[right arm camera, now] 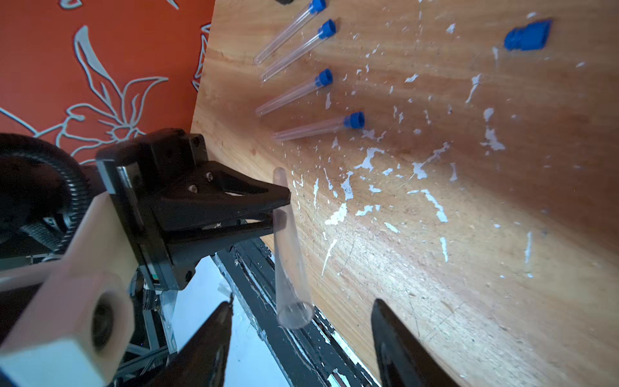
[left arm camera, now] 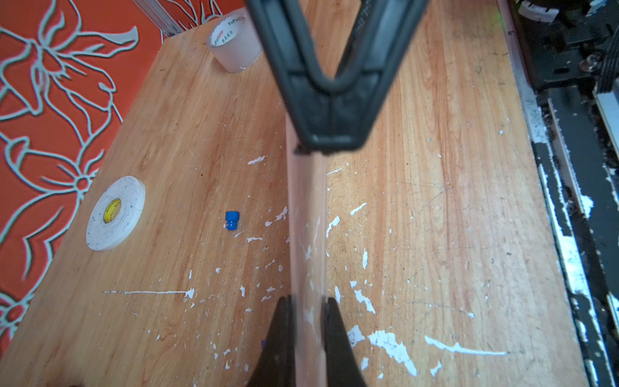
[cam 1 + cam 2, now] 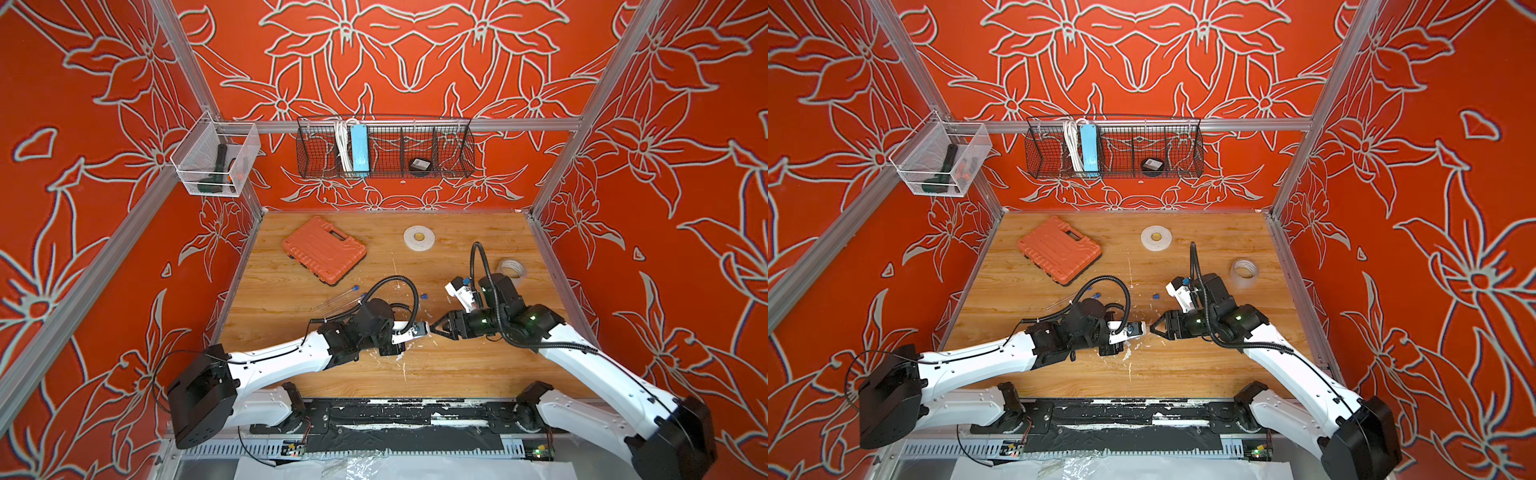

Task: Insert stoppers into test tubes
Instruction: Pick up the test tube at the center of the board.

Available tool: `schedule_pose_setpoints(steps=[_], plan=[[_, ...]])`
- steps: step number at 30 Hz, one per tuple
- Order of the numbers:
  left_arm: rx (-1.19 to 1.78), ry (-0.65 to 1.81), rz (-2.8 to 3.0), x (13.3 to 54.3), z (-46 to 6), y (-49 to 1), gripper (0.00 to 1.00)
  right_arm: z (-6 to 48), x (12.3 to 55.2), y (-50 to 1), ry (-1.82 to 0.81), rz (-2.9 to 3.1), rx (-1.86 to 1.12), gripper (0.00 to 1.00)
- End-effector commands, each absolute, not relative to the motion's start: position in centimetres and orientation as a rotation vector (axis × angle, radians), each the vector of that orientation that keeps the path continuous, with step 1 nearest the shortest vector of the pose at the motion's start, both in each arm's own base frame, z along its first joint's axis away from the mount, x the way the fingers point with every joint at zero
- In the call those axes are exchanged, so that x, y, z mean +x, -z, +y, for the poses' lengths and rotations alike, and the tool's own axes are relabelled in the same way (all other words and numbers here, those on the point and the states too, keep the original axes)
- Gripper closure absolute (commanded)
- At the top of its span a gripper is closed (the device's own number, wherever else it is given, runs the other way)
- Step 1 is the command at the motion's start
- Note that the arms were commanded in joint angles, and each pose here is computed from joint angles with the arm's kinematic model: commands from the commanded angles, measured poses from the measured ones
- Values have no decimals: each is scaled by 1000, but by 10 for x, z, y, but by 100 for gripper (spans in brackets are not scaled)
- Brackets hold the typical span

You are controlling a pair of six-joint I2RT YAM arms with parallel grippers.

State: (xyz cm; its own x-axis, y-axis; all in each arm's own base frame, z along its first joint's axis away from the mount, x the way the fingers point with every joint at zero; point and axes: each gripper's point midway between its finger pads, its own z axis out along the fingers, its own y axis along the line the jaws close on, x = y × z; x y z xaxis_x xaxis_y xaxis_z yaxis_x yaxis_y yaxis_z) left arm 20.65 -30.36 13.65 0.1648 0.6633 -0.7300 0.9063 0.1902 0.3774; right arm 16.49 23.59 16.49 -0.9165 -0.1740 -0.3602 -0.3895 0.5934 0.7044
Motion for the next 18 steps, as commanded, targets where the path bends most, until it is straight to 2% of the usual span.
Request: schedule_pose_setpoints(steps=[1, 7, 18], plan=[[1511, 367, 1527, 207, -306, -148, 100, 248, 166, -173, -1265, 2552, -499, 39], [1518, 361, 1534, 207, -305, -146, 100, 255, 170, -171, -1239, 2557, -498, 53], [1523, 348, 1551, 209, -304, -141, 100, 258, 183, -170, -1173, 2559, -468, 60]])
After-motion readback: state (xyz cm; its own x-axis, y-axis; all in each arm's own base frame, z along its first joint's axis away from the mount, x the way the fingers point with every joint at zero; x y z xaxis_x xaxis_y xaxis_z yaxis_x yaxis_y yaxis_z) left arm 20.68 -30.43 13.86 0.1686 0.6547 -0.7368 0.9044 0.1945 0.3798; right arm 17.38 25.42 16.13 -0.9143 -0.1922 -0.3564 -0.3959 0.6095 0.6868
